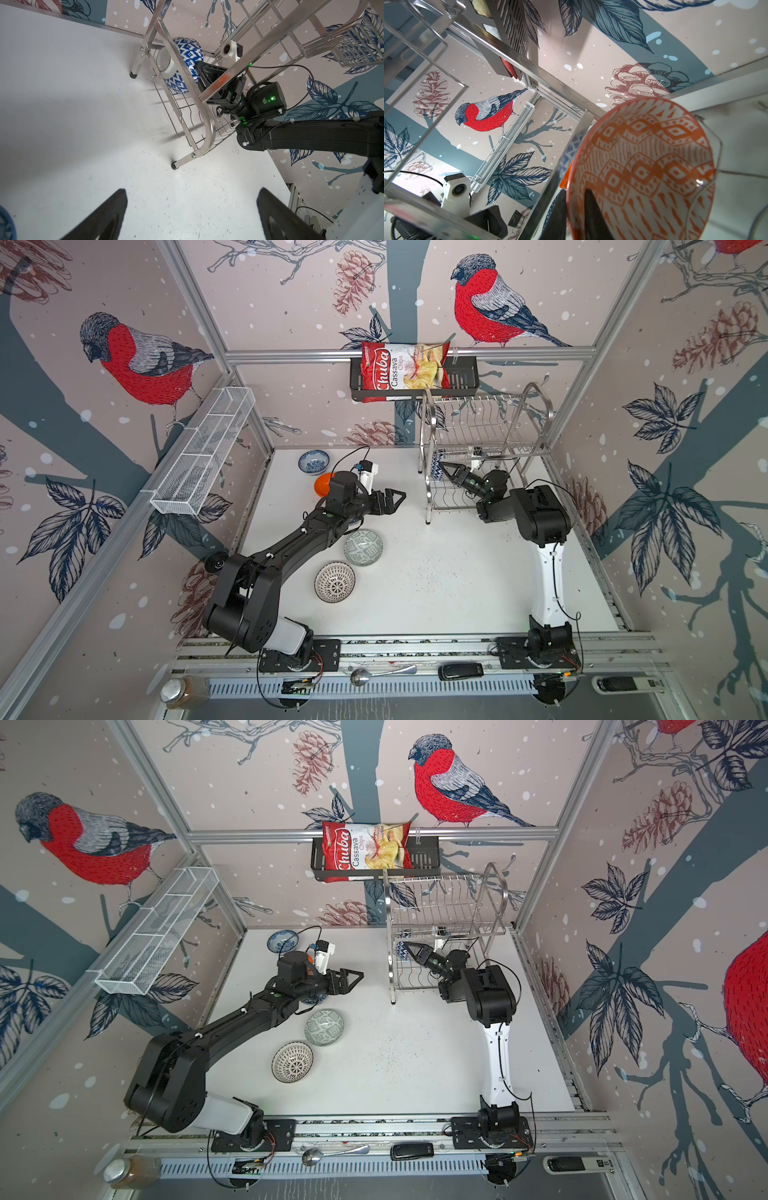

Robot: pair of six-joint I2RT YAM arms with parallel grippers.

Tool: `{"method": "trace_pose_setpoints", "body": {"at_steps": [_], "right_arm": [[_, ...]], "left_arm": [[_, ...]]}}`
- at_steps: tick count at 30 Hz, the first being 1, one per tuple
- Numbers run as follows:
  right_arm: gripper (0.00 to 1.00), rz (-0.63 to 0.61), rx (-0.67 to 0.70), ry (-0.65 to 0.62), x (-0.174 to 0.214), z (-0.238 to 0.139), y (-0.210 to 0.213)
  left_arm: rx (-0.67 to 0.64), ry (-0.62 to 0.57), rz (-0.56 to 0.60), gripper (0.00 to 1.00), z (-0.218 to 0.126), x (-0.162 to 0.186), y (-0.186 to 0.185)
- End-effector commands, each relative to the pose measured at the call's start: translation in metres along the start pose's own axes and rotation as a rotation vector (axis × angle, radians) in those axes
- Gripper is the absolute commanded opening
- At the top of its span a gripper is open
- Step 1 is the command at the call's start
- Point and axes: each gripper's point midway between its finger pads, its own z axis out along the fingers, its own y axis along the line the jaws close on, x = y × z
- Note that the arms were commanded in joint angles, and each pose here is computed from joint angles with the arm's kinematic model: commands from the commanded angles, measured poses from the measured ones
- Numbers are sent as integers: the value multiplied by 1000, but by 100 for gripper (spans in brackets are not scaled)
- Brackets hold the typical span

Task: Load the bowls into the dish rack

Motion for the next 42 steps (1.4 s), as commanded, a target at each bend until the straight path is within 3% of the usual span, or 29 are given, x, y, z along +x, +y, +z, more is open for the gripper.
{"method": "trace_pose_setpoints", "body": {"at_steps": [1,42], "right_arm": [[21,-18,-31,1,0,0,7],[28,-50,-35,-48,1,-19,28]], "left_arm": [[14,-18,14,98,0,-7,-5],[11,-25,20,97,-2,-9,-6]]}}
